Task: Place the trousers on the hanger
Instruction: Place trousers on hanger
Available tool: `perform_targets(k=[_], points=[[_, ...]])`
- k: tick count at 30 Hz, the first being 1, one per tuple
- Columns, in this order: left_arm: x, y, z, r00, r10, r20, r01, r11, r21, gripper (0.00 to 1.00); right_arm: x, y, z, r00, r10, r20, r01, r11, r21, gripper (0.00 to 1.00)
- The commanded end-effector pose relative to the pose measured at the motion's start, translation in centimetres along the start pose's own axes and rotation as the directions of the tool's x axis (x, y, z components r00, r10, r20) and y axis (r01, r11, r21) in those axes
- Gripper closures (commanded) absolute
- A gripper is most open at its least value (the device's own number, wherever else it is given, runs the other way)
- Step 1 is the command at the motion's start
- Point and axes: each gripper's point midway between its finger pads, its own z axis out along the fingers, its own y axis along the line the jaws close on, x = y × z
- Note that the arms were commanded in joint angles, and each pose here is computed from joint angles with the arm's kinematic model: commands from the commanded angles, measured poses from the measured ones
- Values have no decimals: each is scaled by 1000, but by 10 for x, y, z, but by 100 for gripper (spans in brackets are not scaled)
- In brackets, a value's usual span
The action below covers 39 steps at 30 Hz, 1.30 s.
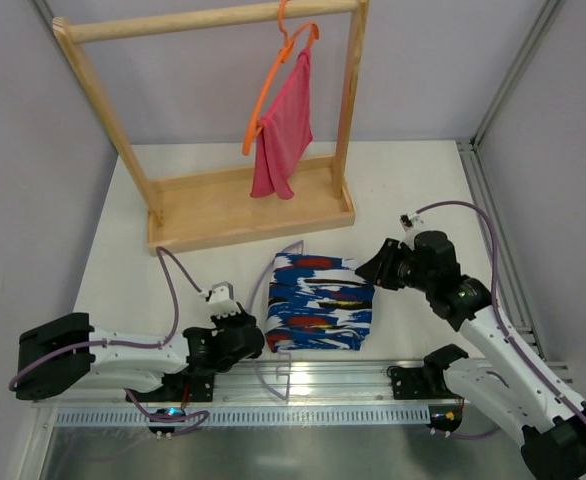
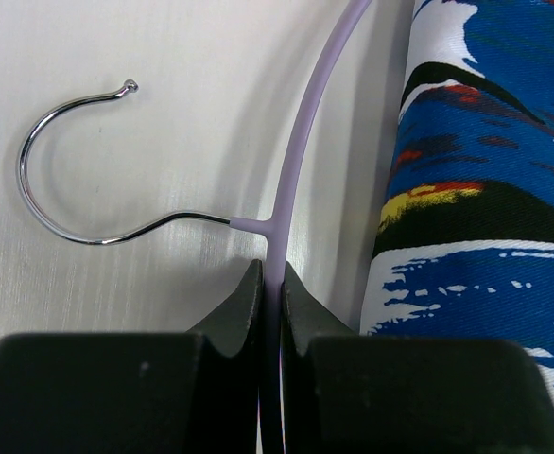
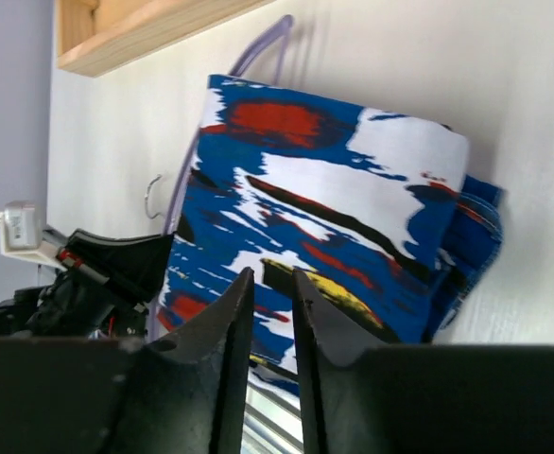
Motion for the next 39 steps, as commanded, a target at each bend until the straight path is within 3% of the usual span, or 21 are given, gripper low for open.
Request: perform_targets(k=[1,9,11,14,20,25,29,34,39], points=[[8,11,0,999,33,-26,-33,999,-22,100,-7,50,-4,1000,-21,-23,16,984,-177,76],[12,14,2,999,25,-32,-26,999,-44,100,42,165,28,980,-108,-167,10,866,-500,77],[12,17,2,999,17,-33,-19,998,-58,100,63,176,40,970,-137,-200,11,849,-528,77],[12,25,2,1000,8,-25,-10,995,-96,100,110,161,68,952,-125,-278,-39,855,-517,77],[11,28,2,999,18,-26,-21,991,-129,100,199,67,97,892,20,-451,-218,894,-392,82],[9,27,1,1000,10,-19,-12,992,-126,100,203,61,86,888,30,-459,-237,884,-402,84],[7,27,0,1000,-6,-16,4,994,-112,100,178,87,73,919,-17,-395,-182,869,-460,84],[7,28,-1,1000,-17,-15,15,994,-108,100,148,120,73,938,-88,-336,-91,872,-481,83],[7,28,-1,1000,-14,-15,13,994,-110,100,155,124,89,927,-74,-367,-119,872,-476,83]])
